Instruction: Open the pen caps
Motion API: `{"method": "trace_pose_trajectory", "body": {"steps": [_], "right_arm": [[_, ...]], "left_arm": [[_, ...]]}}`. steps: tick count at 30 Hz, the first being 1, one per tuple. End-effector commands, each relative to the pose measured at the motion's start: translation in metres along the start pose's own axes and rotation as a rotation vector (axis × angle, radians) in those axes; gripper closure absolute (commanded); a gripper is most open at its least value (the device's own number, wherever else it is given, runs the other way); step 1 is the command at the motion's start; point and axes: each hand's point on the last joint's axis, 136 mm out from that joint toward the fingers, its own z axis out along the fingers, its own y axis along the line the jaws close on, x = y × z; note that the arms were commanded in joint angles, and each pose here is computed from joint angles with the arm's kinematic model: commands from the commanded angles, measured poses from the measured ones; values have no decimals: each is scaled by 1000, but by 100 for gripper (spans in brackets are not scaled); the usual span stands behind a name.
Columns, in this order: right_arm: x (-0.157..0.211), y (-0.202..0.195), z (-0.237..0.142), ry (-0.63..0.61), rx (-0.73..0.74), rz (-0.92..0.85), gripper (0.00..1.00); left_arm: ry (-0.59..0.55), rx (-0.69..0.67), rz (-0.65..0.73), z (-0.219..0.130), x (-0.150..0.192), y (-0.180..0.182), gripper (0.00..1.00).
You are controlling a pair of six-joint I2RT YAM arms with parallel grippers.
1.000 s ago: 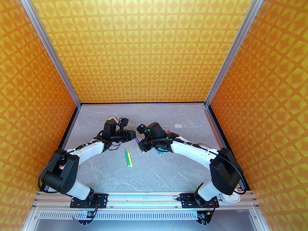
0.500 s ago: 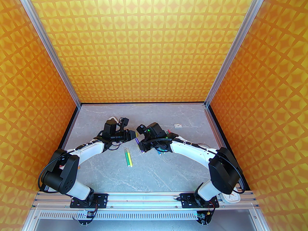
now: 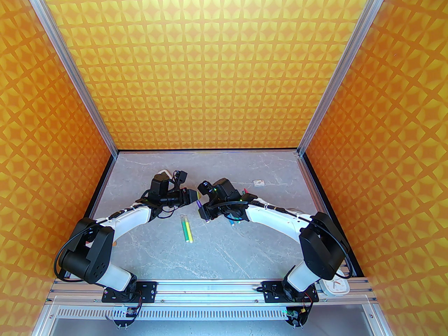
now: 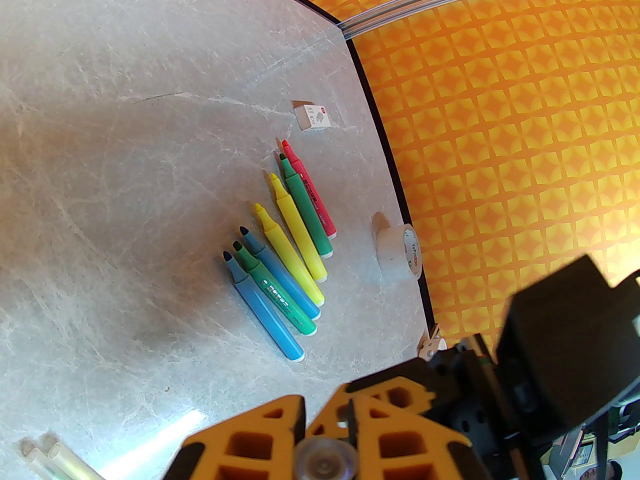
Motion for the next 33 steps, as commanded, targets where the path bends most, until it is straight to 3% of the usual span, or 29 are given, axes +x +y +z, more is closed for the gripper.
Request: {"method": "trace_pose_trajectory", "body": {"steps": [1,19,33], "right_arm": [[-1,-2,5,-1,-11,10,71],[23,-3,-3,48,-6,1,100],[61,-6,-7,130,-16,13,100]], "left_arm": [[-7,11,7,-5,0,-10,100],[-82,-13,-20,-15,-28,-1,100],[-160,-104,1,-28,-59,5,100]]}}
